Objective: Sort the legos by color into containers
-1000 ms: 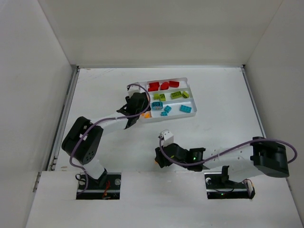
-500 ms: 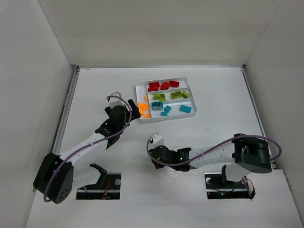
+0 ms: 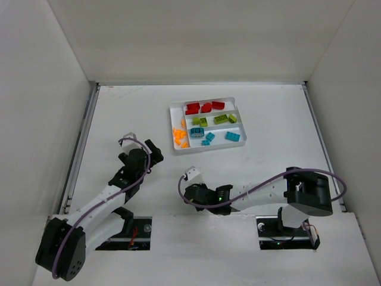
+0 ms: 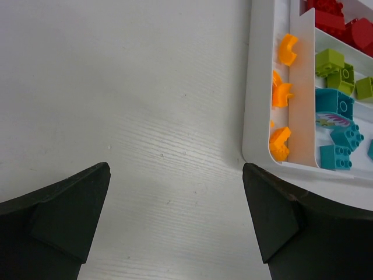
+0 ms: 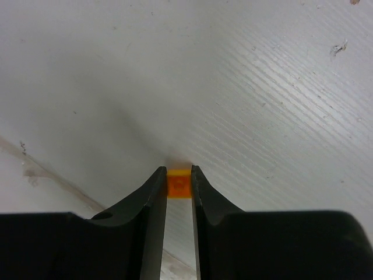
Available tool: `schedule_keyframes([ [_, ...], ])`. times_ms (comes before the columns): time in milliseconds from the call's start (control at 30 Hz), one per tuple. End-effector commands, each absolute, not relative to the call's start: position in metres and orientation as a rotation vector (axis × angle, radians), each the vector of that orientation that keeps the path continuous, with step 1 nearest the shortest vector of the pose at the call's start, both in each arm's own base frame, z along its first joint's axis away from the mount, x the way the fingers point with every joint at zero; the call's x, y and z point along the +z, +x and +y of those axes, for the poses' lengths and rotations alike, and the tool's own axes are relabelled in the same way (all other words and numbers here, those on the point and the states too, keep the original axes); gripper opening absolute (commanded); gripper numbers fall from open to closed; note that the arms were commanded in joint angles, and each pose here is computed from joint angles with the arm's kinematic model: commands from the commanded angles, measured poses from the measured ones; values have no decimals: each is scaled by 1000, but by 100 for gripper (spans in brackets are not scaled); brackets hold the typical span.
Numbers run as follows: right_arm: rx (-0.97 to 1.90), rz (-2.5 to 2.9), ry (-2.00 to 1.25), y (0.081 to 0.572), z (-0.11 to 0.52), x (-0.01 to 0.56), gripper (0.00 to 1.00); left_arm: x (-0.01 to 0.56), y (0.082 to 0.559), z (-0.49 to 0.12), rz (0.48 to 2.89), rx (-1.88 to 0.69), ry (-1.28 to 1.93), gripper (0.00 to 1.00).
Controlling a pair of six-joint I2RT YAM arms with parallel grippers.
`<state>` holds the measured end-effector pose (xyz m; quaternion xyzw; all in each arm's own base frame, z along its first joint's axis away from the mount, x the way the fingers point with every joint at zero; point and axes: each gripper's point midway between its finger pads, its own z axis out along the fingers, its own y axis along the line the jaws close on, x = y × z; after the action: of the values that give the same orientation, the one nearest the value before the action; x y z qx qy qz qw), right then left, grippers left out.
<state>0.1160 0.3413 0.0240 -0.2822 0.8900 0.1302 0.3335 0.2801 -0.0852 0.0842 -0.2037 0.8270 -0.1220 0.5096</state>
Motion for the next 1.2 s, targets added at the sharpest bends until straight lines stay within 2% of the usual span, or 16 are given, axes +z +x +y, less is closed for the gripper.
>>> schedule_keyframes([
  [0, 413, 2260, -690, 123, 359, 59, 24, 76, 279, -85, 1988, -318, -521, 100],
  [133, 470, 2182, -602, 170, 374, 90, 24, 61, 274, -85, 2011, -319, -547, 100],
  [367, 394, 2039, -494, 287, 401, 130, 24, 58, 270, -84, 1998, -327, -534, 100],
  [567, 349, 2014, -410, 355, 407, 135, 25, 61, 271, -85, 1971, -339, -532, 100],
  [633, 351, 2015, -395, 366, 410, 133, 27, 60, 272, -84, 1979, -325, -534, 100],
  [867, 381, 1985, -323, 378, 411, 153, 44, 56, 273, -87, 2004, -309, -526, 100],
  [1167, 413, 1919, -223, 356, 371, 187, 46, 56, 273, -87, 2005, -309, -529, 100],
])
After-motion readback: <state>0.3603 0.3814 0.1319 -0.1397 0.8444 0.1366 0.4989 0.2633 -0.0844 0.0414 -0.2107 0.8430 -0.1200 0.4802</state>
